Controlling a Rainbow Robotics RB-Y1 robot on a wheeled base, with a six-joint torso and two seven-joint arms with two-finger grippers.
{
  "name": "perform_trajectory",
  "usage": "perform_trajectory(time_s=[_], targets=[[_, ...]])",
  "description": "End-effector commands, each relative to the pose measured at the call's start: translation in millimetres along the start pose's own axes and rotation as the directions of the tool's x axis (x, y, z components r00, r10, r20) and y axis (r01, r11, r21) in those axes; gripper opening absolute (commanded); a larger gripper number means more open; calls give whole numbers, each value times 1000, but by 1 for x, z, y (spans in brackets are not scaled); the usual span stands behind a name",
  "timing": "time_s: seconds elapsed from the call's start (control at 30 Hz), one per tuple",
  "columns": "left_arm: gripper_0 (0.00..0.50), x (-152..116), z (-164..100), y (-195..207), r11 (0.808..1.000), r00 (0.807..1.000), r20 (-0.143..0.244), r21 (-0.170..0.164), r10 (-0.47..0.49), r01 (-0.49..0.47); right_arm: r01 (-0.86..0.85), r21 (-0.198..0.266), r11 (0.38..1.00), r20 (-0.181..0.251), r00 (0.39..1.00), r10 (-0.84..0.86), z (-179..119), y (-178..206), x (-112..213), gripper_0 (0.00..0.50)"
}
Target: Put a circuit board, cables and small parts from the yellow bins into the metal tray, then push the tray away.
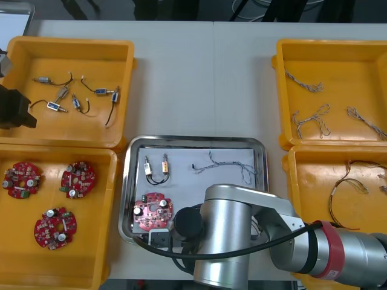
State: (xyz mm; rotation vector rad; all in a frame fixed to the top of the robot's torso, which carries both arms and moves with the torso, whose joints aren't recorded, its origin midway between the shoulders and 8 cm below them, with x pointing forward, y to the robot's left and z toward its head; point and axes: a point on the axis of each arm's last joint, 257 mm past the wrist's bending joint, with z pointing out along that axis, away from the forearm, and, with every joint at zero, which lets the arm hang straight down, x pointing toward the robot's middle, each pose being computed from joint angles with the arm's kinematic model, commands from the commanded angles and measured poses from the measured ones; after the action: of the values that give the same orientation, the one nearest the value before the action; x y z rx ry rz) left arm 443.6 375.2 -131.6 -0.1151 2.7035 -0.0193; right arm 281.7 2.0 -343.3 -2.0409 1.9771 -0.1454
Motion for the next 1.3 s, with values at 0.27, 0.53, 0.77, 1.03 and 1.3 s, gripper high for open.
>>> perform_trajectory(time_s=[0.27,0.53,0.77,1.03,1.3], targets=[[500,-1,-6,1,997,997,27,-2,75,-75,78,22,997,14,997,-79,-16,-22,0,50],[500,-1,-6,1,997,997,27,-2,75,-75,67,52,996,-12,998,-66,-15,-39,8,40],[500,-1,-6,1,997,997,27,-2,75,-75,61,64,996,-35,998,-59,-14,-58,5,38],[500,-1,-6,1,997,997,27,-2,75,-75,53,56,997,-18,999,-52,-12,-72,-3,34],[500,-1,-6,1,997,997,27,-2,75,-75,56,52,997,-34,998,-54,-19,-91,-2,35]])
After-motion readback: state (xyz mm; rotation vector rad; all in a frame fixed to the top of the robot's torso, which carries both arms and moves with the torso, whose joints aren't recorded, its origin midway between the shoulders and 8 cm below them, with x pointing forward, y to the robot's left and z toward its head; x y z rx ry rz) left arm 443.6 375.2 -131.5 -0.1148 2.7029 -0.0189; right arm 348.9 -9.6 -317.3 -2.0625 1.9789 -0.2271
